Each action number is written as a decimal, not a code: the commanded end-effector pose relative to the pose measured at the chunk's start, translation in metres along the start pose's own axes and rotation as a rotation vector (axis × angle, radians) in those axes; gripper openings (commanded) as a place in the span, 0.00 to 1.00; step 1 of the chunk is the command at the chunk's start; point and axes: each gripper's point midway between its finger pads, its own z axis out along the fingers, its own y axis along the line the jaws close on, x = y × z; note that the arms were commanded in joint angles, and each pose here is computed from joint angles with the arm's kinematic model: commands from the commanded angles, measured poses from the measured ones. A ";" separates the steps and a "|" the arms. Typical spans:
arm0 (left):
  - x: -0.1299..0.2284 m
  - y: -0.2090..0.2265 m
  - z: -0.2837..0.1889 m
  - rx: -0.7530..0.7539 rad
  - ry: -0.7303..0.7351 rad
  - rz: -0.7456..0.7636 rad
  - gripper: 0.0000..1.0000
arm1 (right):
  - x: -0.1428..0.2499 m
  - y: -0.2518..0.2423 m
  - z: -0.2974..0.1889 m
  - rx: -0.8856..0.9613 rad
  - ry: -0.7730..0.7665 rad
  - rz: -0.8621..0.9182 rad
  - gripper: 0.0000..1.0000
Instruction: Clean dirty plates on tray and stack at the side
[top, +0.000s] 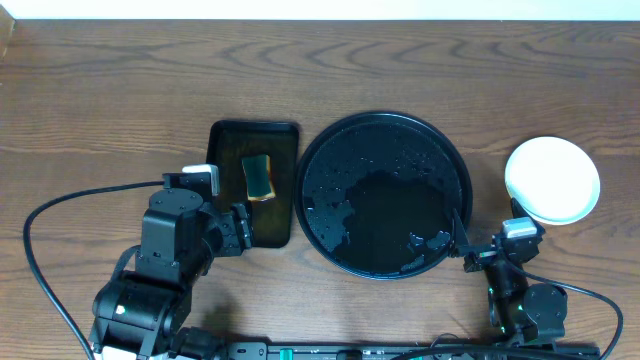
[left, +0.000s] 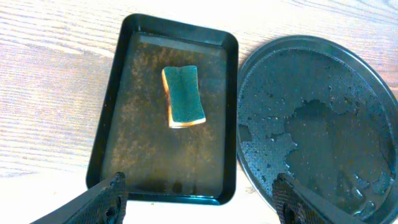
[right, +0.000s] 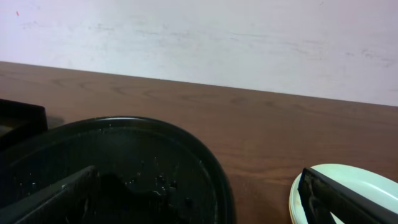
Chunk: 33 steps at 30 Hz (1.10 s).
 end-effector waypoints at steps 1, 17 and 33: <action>0.000 0.002 0.001 -0.012 -0.001 0.009 0.75 | 0.000 0.003 0.000 -0.013 -0.001 -0.012 0.99; 0.006 0.032 -0.003 -0.109 -0.098 -0.016 0.75 | 0.000 0.003 0.000 -0.013 -0.001 -0.013 0.99; 0.021 0.077 0.025 -0.120 -0.519 -0.115 0.75 | 0.000 0.003 0.000 -0.013 -0.001 -0.012 0.99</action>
